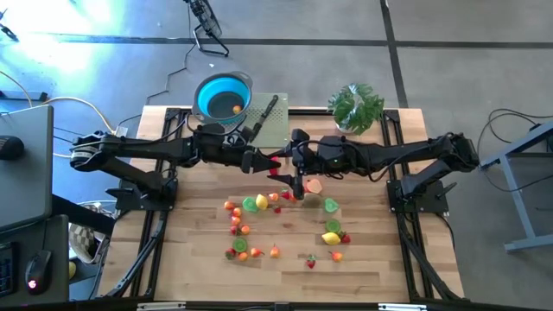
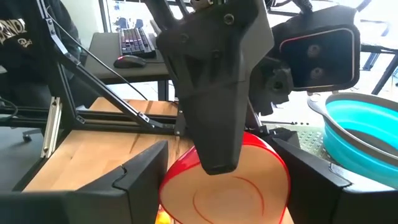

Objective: Pick & Place Fruit
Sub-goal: Put the half apple into the strainer bowl on the shelf

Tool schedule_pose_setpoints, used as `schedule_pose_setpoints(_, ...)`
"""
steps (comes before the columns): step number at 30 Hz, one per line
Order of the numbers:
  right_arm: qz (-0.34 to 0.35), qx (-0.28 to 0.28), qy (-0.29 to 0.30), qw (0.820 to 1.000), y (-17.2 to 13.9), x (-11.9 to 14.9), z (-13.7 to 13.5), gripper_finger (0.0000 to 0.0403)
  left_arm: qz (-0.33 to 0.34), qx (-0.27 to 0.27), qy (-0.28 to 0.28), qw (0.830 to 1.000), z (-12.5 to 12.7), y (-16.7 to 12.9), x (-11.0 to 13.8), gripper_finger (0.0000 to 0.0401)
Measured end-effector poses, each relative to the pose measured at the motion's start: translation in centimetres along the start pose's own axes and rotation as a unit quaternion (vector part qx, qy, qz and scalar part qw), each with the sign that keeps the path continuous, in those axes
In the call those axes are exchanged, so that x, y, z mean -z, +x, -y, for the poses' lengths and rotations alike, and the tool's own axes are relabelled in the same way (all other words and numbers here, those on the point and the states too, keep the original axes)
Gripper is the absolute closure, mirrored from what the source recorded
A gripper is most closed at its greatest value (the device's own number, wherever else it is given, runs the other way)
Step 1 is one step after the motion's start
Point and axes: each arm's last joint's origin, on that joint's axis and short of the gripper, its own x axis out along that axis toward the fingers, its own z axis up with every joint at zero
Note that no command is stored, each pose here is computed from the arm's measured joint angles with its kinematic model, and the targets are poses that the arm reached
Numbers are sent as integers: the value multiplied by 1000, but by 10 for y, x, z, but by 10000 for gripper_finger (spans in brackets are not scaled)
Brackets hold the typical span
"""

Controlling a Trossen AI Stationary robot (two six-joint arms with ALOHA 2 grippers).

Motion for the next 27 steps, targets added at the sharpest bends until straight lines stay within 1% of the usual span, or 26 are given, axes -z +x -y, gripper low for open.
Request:
schedule_pose_setpoints(3, 0, 1, 0, 1000, 0, 0, 0, 142, -2, -1, 0, 1000, 0, 0, 0, 140)
schedule_pose_setpoints(6, 0, 1, 0, 1000, 0, 0, 0, 139, -2, -1, -1, 1000, 0, 0, 0, 129)
schedule_pose_setpoints(10, 0, 1, 0, 1000, 0, 0, 0, 148, -6, 1, -1, 1000, 0, 0, 0, 117)
schedule_pose_setpoints(13, 0, 1, 0, 1000, 0, 0, 0, 147, -6, 2, -1, 1000, 0, 0, 0, 126)
schedule_pose_setpoints(17, 0, 2, 1, 1000, 0, 0, 0, 136, -6, 2, -5, 1000, 0, 0, 0, 139)
schedule_pose_setpoints(21, 0, 1, 2, 1000, 0, 0, 0, 148, -8, 3, -8, 1000, 0, 0, 1, 136)
schedule_pose_setpoints(24, 0, 1, 2, 1000, 0, 0, 0, 148, -9, 3, -8, 1000, 0, 0, 1, 133)
schedule_pose_setpoints(27, 0, 2, 2, 1000, 0, 0, 0, 134, -9, 3, -10, 1000, 0, 0, 1, 134)
